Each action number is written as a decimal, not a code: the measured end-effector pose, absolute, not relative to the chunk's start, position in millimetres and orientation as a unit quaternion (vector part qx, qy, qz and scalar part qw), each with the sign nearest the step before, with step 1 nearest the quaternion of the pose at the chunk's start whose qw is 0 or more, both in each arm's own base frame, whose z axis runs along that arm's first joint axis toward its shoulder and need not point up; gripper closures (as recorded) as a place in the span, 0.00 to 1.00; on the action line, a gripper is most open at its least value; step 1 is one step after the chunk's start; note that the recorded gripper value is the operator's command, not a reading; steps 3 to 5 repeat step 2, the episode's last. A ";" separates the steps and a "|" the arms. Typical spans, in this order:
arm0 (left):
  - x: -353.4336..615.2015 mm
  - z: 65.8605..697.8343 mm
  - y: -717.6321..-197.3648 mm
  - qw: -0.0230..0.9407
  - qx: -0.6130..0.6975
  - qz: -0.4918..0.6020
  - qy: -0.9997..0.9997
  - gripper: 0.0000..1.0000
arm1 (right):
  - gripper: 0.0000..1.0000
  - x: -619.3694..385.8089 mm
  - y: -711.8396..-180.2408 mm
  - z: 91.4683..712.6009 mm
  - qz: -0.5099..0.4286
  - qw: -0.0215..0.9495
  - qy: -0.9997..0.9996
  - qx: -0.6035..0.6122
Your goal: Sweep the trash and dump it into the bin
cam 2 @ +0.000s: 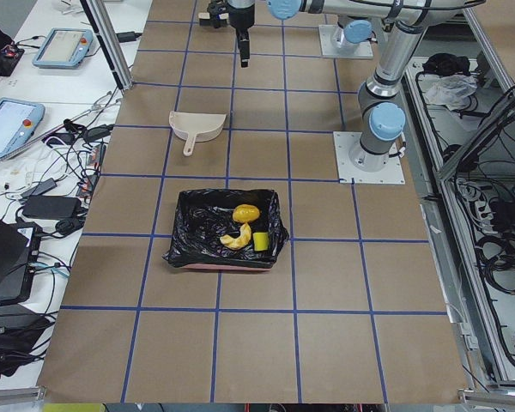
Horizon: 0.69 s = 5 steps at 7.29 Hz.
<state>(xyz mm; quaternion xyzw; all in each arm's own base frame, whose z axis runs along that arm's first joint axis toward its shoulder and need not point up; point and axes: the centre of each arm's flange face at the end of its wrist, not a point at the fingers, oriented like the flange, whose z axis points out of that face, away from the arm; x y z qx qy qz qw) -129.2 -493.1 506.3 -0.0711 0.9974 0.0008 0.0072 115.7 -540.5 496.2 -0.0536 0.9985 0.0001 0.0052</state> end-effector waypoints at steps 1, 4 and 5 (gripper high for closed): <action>-129.7 502.5 -492.3 0.007 -0.064 0.001 0.998 0.00 | 0.00 115.8 -540.4 496.2 0.000 0.005 0.999 -0.054; -130.1 498.8 -491.5 0.007 -0.055 -0.001 0.998 0.00 | 0.00 115.9 -540.4 496.1 0.000 0.005 0.999 -0.054; -130.1 498.8 -491.5 0.007 -0.055 -0.001 0.998 0.00 | 0.00 115.9 -540.4 496.1 0.000 0.005 0.999 -0.054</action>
